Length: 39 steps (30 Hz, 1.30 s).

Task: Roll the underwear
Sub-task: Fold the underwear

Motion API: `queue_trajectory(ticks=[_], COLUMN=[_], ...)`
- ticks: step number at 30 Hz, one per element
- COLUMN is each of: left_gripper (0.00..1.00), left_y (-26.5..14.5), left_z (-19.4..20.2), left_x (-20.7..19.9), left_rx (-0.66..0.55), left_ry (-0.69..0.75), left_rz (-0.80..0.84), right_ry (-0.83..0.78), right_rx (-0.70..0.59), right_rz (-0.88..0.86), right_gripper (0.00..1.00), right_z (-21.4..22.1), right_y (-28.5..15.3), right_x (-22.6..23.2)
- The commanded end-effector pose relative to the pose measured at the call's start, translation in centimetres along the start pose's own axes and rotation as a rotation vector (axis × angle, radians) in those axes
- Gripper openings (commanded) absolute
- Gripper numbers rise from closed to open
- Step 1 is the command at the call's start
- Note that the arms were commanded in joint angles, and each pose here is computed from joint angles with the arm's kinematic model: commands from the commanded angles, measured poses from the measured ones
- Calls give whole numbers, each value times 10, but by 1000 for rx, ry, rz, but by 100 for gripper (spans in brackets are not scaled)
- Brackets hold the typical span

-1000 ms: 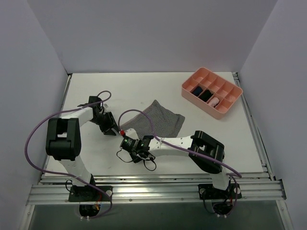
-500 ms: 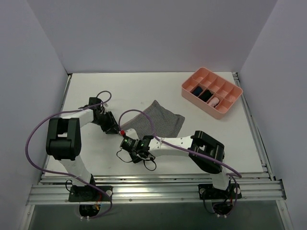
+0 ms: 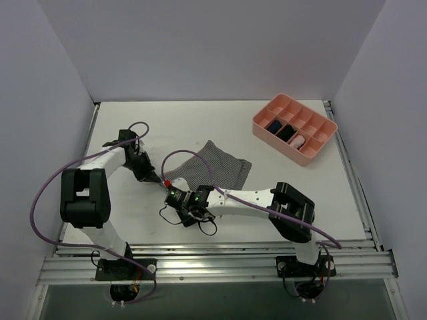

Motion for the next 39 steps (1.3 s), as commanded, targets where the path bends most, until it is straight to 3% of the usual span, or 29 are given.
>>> queue_trajectory(ticks=[1, 3, 12, 23, 32, 35, 39], left_gripper=[2, 2, 2, 2, 2, 2, 2], left_y=[-42, -51, -63, -113, -125, -126, -140], left_z=[1, 5, 27, 52, 70, 68, 57], left_x=[-4, 1, 13, 4, 29, 27, 2], left_rx=[-34, -14, 15, -64, -106, -121, -201], left_ry=[3, -8, -39, -164, -255, -288, -304], left_rz=[-85, -170, -260, -285, -354, -319, -141], right_ry=[-45, -73, -93, -161, -177, -192, -148], right_rx=[0, -4, -21, -88, -86, -79, -100], right_rz=[-66, -83, -134, -165, -226, -220, -185], right_gripper=[0, 0, 0, 0, 0, 0, 0], right_z=[1, 9, 45, 21, 16, 14, -7], right_y=[-43, -54, -78, -98, -114, -112, -113], right_x=[16, 25, 29, 47, 50, 44, 25])
Point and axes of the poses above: each gripper's point midway between its finger pads, its own y axis out along the fingers, its own x axis along the line the jaws close on, z = x × y, the point moved 8 cm from there along -y, back along the fingers, and after that the axes turned 5 degrees about y, right-handed, at the moved point
